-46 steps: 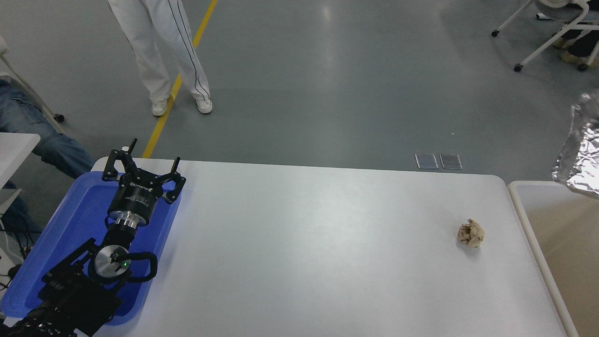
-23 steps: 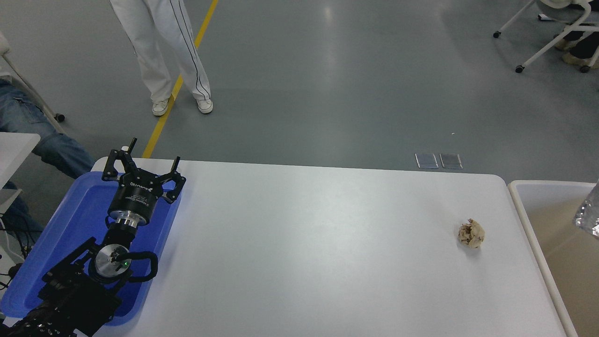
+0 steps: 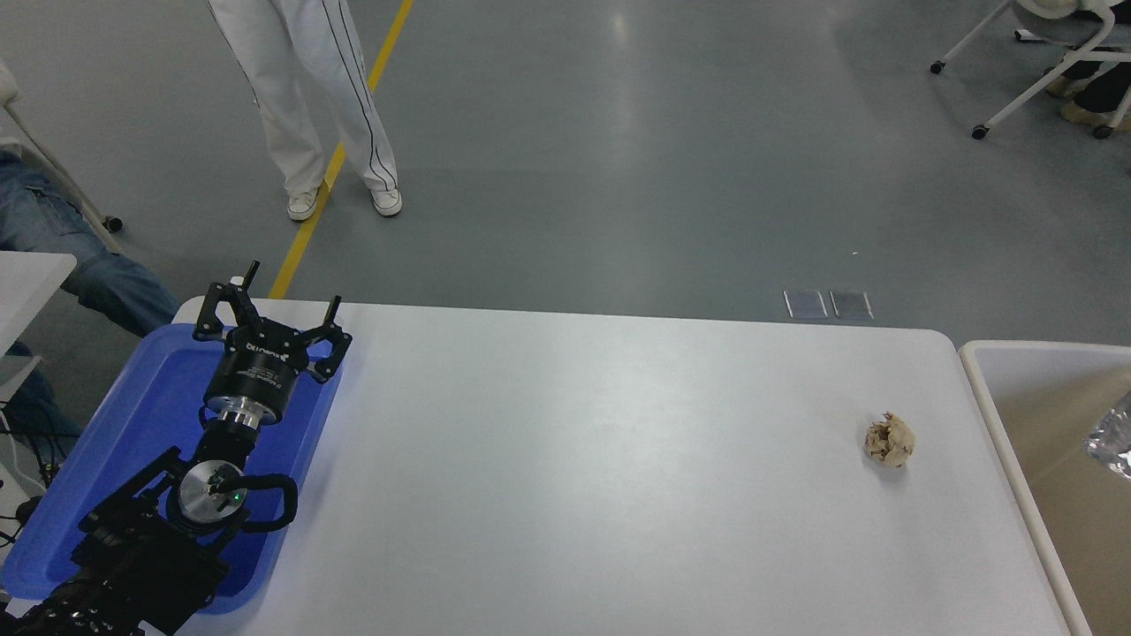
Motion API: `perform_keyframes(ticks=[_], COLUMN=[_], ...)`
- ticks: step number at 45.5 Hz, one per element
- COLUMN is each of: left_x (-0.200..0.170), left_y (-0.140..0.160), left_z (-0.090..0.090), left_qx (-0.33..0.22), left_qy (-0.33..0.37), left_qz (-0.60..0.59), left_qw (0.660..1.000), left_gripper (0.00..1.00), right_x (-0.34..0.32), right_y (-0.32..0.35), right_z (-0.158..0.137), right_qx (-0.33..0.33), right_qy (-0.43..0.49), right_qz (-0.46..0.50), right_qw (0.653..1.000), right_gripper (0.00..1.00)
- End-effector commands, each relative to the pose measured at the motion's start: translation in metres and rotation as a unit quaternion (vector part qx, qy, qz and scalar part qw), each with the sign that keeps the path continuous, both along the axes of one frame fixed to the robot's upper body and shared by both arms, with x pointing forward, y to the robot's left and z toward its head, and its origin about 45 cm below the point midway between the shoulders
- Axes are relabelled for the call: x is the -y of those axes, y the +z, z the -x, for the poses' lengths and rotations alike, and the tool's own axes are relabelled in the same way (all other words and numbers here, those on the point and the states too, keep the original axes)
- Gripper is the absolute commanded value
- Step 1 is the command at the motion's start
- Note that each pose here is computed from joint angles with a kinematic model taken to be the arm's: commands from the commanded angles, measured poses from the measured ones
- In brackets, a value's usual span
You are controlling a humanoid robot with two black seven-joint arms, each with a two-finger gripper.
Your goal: Pick up foil plate and place in dustbin
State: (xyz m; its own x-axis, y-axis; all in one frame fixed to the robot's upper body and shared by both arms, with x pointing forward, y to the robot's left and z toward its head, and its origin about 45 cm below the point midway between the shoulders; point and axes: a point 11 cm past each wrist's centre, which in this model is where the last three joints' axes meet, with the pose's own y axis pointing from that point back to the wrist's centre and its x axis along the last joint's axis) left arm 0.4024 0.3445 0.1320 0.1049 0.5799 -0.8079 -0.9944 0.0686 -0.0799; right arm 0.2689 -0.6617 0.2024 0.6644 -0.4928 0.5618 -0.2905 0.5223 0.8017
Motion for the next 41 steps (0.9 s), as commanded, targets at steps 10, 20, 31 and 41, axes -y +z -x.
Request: perform_keyframes(ticks=[10,20,31,41], left_x=[0.000,0.000,0.000,0.000], left_y=[0.000,0.000,0.000,0.000], left_z=[0.000,0.000,0.000,0.000], left_qx=[0.000,0.000,0.000,-0.001], left_qy=[0.000,-0.001,0.000,0.000], left_qz=[0.000,0.000,0.000,0.000], left_qw=[1.000,1.000,1.000,1.000], left_gripper=[1.00,1.00,1.00,1.00], right_x=[0.013,0.006,-0.002,-0.002], right_y=[-0.040,-0.056,-0.072,-0.073], right_z=[0.017,0.017,0.024,0.024], right_qx=[0.105,0.127,0.132,0.132], right_qy=[0.029,0.048,0.058,0.057], right_qz=[0.129,0.167,0.178,0.177], right_qw=[0.986,0.977,0.973,0.974], right_gripper=[0.00,0.00,0.00,0.00])
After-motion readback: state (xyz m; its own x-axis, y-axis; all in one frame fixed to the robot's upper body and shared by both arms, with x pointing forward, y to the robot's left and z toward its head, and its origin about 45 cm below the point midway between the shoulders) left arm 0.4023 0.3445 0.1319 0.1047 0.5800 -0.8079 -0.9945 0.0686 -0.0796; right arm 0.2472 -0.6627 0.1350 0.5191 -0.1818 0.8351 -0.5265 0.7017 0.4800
